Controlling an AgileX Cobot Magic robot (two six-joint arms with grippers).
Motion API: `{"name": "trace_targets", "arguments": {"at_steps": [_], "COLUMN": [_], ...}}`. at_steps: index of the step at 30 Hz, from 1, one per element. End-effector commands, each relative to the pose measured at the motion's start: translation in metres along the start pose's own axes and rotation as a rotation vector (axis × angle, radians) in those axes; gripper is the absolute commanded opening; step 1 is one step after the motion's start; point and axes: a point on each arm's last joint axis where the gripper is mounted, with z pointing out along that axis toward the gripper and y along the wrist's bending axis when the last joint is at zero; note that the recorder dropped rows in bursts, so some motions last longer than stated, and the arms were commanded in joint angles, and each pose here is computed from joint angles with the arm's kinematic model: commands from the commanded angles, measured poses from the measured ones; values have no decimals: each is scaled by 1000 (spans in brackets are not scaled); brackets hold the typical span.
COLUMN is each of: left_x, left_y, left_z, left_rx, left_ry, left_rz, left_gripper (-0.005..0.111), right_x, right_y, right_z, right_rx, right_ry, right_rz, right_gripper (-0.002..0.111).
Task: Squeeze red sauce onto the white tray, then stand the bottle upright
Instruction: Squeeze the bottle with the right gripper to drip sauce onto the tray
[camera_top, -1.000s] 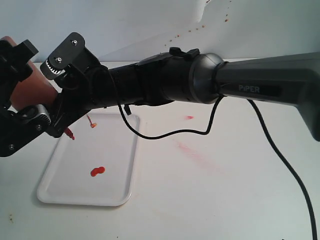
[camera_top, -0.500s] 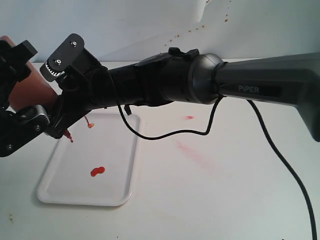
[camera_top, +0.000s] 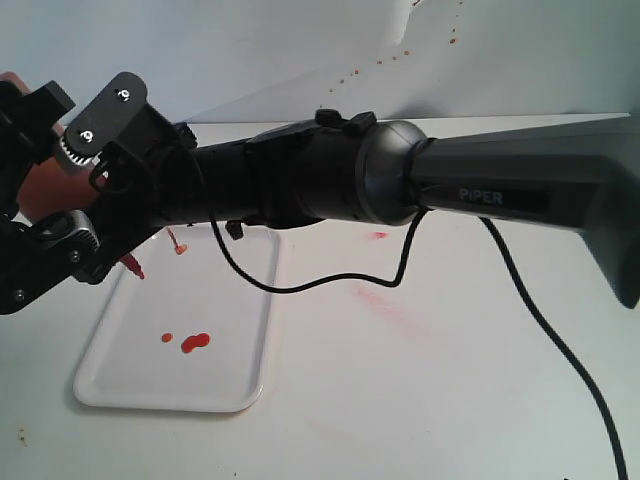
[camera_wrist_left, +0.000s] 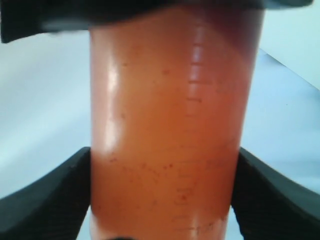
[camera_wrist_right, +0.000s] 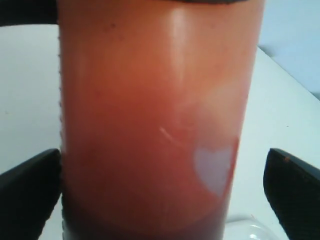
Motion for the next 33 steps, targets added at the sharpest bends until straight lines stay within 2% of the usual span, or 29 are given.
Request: {"name": "trace_targets", "arguments": {"at_steps": [1, 2, 4, 5, 6, 7, 18, 20, 22, 25, 28, 30, 31, 33], "left_x": [5, 5, 5, 5, 5, 5, 5, 5, 5, 5, 5, 5, 5, 5], "left_y": [2, 2, 2, 2, 2, 2, 2, 2, 2, 2, 2, 2, 2, 2], "left_z": [-2, -2, -2, -2, -2, -2, -2, -2, -2, -2, -2, -2, -2, -2], "left_rx": [-10, -10, -10, -10, -10, -10, -10, -10, -9, -9, -9, -9, -9, -9], "left_ry": [31, 31, 31, 31, 31, 31, 31, 31, 30, 30, 30, 30, 30, 30], "left_rz": [1, 1, 1, 1, 1, 1, 1, 1, 0, 0, 0, 0, 0, 0], "left_gripper": [0, 0, 0, 0, 0, 0, 0, 0, 0, 0, 0, 0, 0, 0], "right_x": [-2, -2, -3, -3, -3, -3, -3, -4, -5, -6, -5, -5, -6, -7], "right_y": [-1, -1, -1, -1, -1, -1, 0, 0, 2, 3, 2, 2, 2, 2], "right_z": [1, 1, 1, 1, 1, 1, 1, 1, 1, 0, 0, 0, 0, -1], "right_rx": [70, 70, 61, 61, 61, 61, 57, 56, 34, 17, 19, 19, 20, 20], "right_ry": [24, 24, 19, 19, 19, 19, 17, 14, 4, -6, -4, -4, -6, -8], "right_rz": [-17, -17, -17, -17, -17, -15, -15, -16, -16, -17, -20, -39, -41, -42], "right_gripper": [101, 91, 62, 34, 13, 1, 1, 2, 11, 38, 79, 99, 104, 105]}}
